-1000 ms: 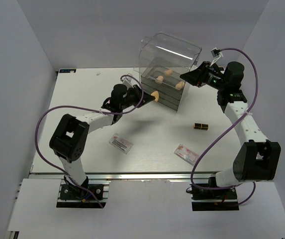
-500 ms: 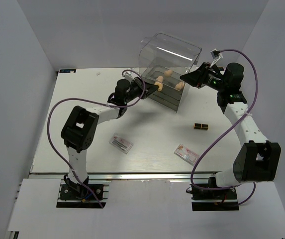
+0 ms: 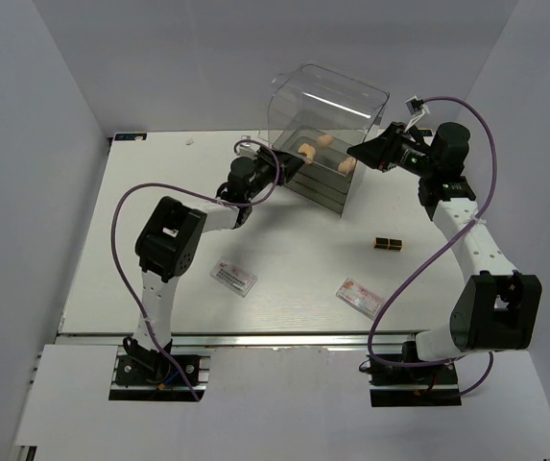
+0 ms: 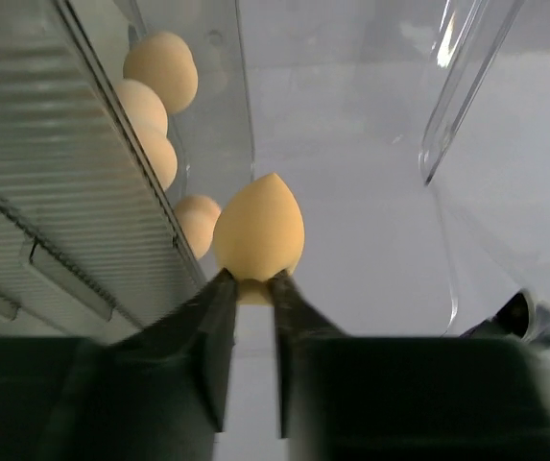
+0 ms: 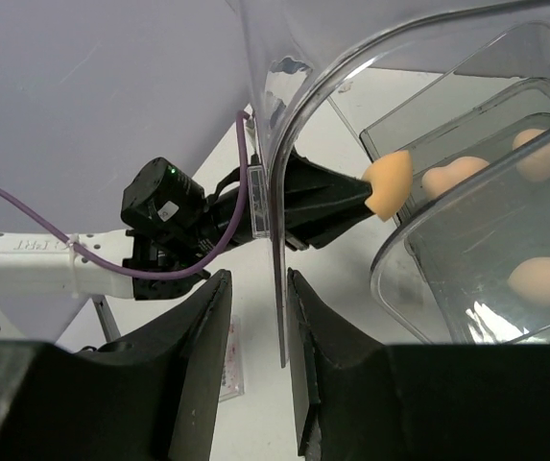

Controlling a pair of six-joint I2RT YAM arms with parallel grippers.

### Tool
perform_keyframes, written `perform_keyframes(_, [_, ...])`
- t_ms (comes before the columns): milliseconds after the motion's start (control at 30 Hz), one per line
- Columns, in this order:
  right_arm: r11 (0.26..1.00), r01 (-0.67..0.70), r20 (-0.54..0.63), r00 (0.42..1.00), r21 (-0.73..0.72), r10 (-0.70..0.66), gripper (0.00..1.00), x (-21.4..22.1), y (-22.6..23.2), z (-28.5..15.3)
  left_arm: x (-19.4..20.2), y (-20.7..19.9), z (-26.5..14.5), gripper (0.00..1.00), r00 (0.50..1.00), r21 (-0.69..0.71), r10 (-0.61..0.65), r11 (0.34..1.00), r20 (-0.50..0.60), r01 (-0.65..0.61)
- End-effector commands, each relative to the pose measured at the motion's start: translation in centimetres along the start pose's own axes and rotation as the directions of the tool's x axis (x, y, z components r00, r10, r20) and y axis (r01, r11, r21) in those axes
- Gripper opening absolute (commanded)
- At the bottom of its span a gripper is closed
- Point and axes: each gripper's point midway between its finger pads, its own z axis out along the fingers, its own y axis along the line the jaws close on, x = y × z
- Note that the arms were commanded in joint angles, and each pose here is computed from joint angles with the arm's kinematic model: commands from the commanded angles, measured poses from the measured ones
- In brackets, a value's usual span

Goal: Organize the makeup

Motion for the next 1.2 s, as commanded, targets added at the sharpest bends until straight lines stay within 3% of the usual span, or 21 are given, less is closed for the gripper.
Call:
perform_keyframes(0, [0.994, 0.089, 0.050, 0.995, -0.061, -0.086, 0.35, -1.9, 2.8, -0.7, -1.0, -3.7, 1.0, 0.39, 0.998, 0.095, -0.028, 0.995, 0.054, 0.022])
perform_keyframes(233, [0.995, 0.086, 0.050, 0.995, -0.060, -0.083, 0.35, -2.0, 2.7, -0.7, -1.4, -3.9, 1.8, 0.52, 0.997, 0.080, -0.036, 0.996, 0.070, 0.031])
perform_keyframes(500, [0.994, 0.087, 0.050, 0.995, -0.063, -0.084, 0.35, -1.9, 2.8, -0.7, -1.4, -4.4, 2.3, 0.58, 0.997, 0.093, -0.043, 0.995, 0.057, 0.037])
perform_keyframes(567, [0.994, 0.086, 0.050, 0.995, -0.061, -0.083, 0.35, -1.9, 2.7, -0.7, -1.3, -4.6, 2.3, 0.77, 0.998, 0.097, -0.040, 0.995, 0.052, 0.035])
perform_keyframes(600, [0.994, 0.086, 0.050, 0.995, -0.061, -0.083, 0.35, -1.9, 2.7, -0.7, -1.2, -4.8, 2.4, 0.98, 0.998, 0.102, -0.037, 0.994, 0.046, 0.032])
perform_keyframes(900, [0.995, 0.085, 0.047, 0.995, -0.058, -0.083, 0.35, -1.7, 2.6, -0.7, -0.7, -5.0, 1.3, 0.98, 0.999, 0.099, -0.034, 0.995, 0.031, 0.031])
perform_keyframes(1167, [0.994, 0.087, 0.050, 0.995, -0.063, -0.084, 0.35, -2.0, 2.7, -0.6, 1.3, -3.9, -1.8, 0.98, 0.999, 0.032, -0.006, 0.999, -0.047, 0.008])
